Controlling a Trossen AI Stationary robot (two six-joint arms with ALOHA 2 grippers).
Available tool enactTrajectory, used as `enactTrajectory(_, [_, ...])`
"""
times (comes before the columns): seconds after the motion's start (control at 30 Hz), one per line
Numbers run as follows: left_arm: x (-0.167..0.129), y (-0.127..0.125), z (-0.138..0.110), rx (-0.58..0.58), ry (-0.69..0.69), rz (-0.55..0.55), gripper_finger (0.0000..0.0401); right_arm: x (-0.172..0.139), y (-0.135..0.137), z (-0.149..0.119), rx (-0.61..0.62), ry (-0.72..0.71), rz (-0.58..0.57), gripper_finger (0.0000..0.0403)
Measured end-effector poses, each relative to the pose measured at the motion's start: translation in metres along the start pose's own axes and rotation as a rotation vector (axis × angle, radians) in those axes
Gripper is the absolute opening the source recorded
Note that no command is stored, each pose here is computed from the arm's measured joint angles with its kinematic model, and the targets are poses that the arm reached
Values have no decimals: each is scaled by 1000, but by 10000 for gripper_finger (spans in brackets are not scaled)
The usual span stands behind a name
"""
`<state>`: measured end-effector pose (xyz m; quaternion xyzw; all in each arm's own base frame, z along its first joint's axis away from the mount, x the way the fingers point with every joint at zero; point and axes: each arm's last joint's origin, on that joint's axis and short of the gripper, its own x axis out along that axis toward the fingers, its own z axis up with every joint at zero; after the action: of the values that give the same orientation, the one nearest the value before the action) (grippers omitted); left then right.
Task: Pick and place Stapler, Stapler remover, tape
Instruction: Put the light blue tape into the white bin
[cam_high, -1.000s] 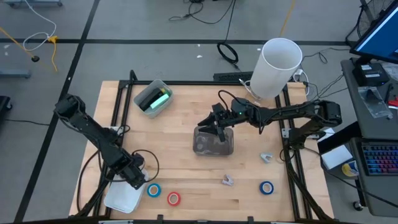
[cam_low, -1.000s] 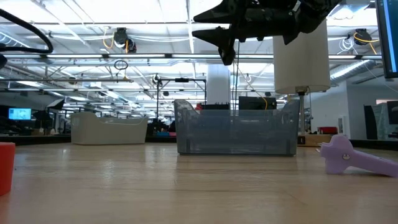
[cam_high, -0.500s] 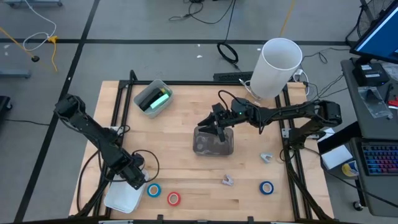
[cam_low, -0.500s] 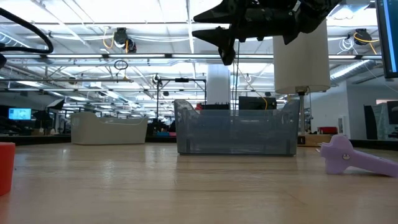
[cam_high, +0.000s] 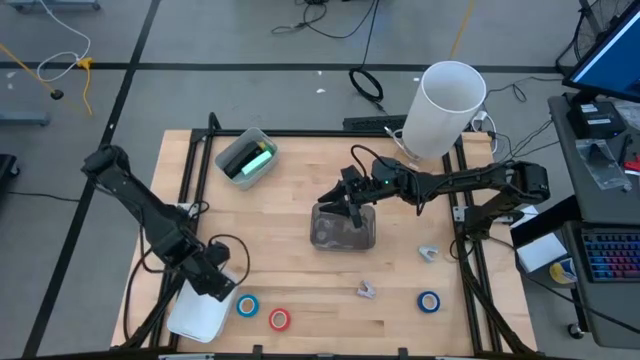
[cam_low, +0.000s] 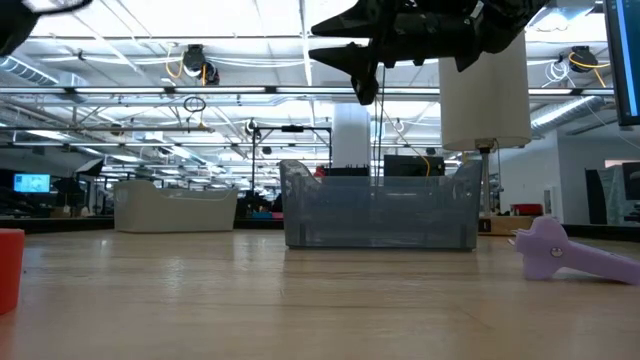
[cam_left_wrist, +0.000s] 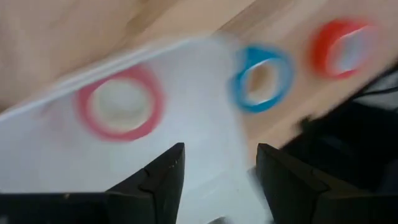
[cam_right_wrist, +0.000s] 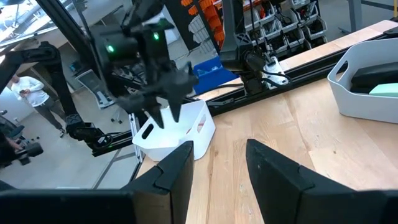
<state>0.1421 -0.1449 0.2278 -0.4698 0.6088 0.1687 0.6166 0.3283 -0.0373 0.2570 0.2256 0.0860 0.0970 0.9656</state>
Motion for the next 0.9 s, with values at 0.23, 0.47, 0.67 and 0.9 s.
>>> enactTrajectory(0.23, [-6,-27,10,129,-192,-224,200,-1,-4,1,10,-1,-12,139])
enactTrajectory(0.47, [13,-50,31,314,-231,-283,200,-3,-8,-1,26,27,-38,140])
enactTrajectory(0.67, [30,-61,48,481,-164,-284,200,-3,-9,-3,34,46,-46,141])
enactTrajectory(0.9, [52,-60,60,618,-21,-229,200,-3,-9,-3,30,49,-48,141])
